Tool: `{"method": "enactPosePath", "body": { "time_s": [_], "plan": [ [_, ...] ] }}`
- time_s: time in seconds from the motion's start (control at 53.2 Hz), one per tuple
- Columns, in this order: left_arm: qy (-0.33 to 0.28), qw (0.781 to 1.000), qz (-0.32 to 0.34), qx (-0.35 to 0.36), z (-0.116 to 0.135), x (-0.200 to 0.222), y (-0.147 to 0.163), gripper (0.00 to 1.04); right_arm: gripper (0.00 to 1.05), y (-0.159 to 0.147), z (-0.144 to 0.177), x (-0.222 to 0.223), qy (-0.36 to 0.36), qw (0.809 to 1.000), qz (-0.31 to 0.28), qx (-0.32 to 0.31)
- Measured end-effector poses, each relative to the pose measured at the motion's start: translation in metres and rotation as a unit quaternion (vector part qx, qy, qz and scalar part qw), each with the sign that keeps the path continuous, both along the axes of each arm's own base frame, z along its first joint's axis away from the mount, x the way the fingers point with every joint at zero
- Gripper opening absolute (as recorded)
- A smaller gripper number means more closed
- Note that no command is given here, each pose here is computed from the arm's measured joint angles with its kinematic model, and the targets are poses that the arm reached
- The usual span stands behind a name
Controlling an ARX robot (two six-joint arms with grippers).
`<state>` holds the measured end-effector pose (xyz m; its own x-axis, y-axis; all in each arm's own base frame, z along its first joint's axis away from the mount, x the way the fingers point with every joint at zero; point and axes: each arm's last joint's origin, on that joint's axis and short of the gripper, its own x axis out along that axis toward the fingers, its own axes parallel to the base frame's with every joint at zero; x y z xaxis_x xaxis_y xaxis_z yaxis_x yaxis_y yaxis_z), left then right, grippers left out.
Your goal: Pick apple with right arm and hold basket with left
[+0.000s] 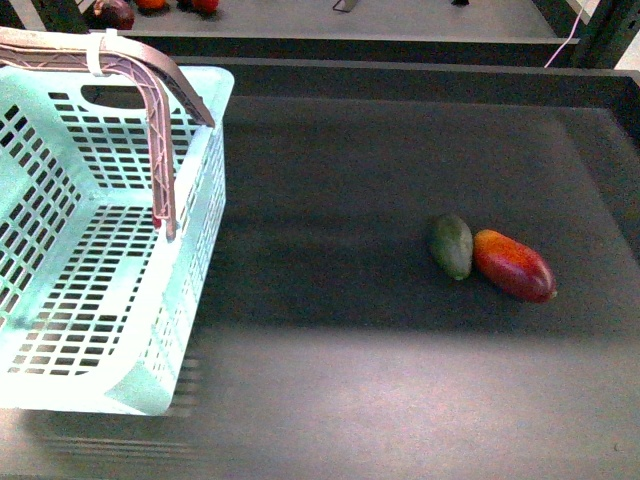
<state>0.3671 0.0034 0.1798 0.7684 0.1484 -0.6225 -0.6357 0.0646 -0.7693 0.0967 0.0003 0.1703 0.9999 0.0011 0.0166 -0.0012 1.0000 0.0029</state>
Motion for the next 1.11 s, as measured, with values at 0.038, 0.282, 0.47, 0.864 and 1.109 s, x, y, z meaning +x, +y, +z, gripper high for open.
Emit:
{"method": "enactPosePath", "body": {
  "time_s": [0.038, 0.282, 0.47, 0.864, 1.109],
  "plan": [
    [0.003, 1.0, 0.0, 0.0, -0.002, 0.001, 0.0, 0.18, 0.96, 0.0, 0.0, 0.0, 0.0, 1.0, 0.0, 0.0],
    [0.02, 1.0, 0.0, 0.0, -0.014, 0.005, 0.0, 0.18, 0.96, 0.0, 0.0, 0.0, 0.0, 1.0, 0.0, 0.0],
    [0.036, 0.999, -0.003, 0.002, -0.019, 0.003, -0.002, 0.18, 0.96, 0.0, 0.0, 0.0, 0.0, 1.0, 0.0, 0.0],
    [0.043, 0.999, -0.013, -0.002, -0.007, -0.003, -0.006, 0.59, 0.96, 0.0, 0.0, 0.0, 0.0, 1.0, 0.0, 0.0],
    [0.016, 1.0, -0.026, -0.002, 0.033, -0.027, -0.007, 0.99, 0.96, 0.0, 0.0, 0.0, 0.0, 1.0, 0.0, 0.0]
  ]
}}
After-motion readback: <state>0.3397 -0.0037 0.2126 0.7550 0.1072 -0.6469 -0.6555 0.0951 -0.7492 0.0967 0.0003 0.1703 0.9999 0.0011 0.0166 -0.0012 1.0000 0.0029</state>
